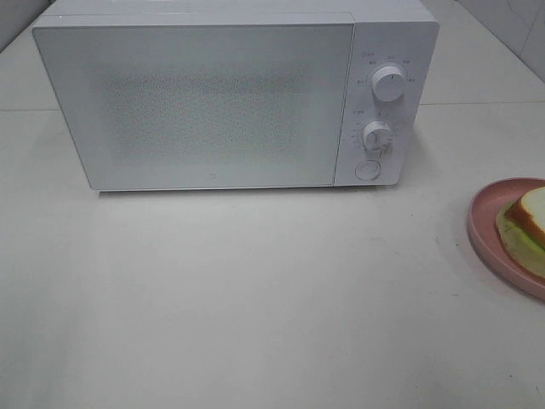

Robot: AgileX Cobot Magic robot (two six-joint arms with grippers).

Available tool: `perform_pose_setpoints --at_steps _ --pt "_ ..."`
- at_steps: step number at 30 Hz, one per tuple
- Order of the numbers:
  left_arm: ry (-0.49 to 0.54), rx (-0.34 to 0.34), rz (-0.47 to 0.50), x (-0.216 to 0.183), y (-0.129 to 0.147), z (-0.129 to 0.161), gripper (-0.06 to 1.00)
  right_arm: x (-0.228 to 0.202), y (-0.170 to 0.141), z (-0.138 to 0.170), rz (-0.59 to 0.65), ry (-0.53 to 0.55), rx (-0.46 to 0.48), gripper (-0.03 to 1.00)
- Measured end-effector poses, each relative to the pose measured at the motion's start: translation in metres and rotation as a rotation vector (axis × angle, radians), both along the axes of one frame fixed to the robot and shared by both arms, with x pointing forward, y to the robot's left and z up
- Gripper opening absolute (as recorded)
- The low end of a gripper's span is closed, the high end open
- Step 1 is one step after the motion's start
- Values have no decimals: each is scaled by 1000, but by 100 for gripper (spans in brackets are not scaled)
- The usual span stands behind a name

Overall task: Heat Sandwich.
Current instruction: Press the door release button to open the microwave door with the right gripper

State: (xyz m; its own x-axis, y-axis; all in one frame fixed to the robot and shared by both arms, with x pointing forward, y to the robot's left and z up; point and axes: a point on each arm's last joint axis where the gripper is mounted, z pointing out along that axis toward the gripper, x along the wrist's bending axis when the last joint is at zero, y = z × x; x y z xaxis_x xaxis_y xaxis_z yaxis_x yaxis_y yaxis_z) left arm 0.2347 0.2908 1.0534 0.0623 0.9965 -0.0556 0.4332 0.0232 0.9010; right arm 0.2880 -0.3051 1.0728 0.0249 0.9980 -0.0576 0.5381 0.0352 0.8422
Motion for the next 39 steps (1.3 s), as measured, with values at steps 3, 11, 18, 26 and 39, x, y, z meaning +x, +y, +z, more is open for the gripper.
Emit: perform_pose_setpoints --at_steps 3,11,18,26,39 --pt "0 0 0 0 0 0 99 10 1 0 5 11 -2 76" --pt "0 0 0 0 0 0 99 41 5 -1 24 25 8 76" --pt "0 0 0 0 0 0 99 62 7 -1 38 0 13 76" --pt "-1 0 0 0 0 0 99 93 11 -6 56 -23 13 76" --pt "-1 0 0 0 0 0 99 137 17 -25 96 -130 26 76"
